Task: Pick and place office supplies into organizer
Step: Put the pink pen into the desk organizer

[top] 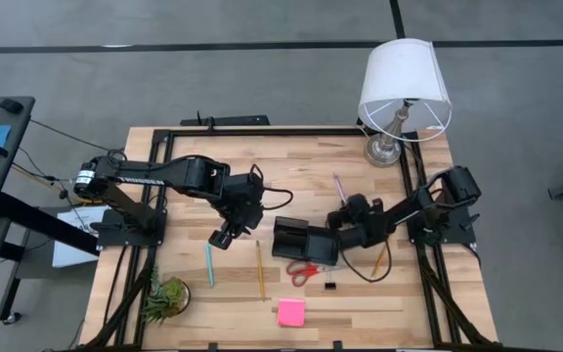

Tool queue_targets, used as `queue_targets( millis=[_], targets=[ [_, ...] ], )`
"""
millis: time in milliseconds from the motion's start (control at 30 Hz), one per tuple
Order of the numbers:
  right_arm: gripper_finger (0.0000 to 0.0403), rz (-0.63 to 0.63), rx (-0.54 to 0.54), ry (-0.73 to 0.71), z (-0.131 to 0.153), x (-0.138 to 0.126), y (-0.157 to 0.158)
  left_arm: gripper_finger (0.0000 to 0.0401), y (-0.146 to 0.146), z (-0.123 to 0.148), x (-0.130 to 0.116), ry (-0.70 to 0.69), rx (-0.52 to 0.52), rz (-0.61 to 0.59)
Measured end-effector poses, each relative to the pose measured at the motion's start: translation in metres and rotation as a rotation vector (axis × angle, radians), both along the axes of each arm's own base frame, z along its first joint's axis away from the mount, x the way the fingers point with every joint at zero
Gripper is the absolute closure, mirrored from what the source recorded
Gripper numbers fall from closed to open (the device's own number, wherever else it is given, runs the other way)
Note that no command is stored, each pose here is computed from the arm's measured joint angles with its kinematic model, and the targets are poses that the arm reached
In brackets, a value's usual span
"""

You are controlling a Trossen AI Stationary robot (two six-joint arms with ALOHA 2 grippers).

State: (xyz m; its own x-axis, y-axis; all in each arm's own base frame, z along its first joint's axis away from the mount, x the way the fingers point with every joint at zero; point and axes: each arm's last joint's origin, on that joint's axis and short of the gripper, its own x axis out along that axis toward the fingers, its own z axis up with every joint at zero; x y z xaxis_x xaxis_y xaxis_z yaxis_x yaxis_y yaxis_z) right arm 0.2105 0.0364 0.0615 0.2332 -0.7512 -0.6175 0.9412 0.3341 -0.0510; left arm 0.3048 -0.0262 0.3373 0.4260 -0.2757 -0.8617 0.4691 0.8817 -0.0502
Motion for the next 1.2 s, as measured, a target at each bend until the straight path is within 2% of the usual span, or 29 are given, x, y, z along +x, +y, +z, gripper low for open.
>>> queue_targets(
  millis=[200,300,533,900,1133,1200],
  targets=[
    [0.0296,-0.041,-0.017,-0.053,-0.003,-0.001,-0.013,0.034,0.0,0.0,0.0,0.001,-0.001,0.0],
    [0.0317,-0.048,-0.03,-0.111,-0.007,-0.004,-0.016,0.034,0.0,0.0,0.0,0.001,-0.001,0.0],
    [0.0375,-0.048,-0.038,-0.132,-0.008,-0.004,-0.017,0.034,0.0,0.0,-0.001,0.001,0.006,-0.014],
    [0.0373,-0.025,-0.042,-0.156,-0.006,-0.002,-0.013,0.034,0.0,0.0,0.0,0.0,0.002,-0.006],
    [0.0374,0.065,0.051,-0.192,0.013,0.001,-0.003,0.034,0.0,0.002,0.003,-0.036,-0.003,0.0],
    [0.0374,0.105,0.048,-0.209,0.022,0.002,0.0,0.034,0.0,0.002,0.004,-0.044,-0.009,0.011]
  ],
)
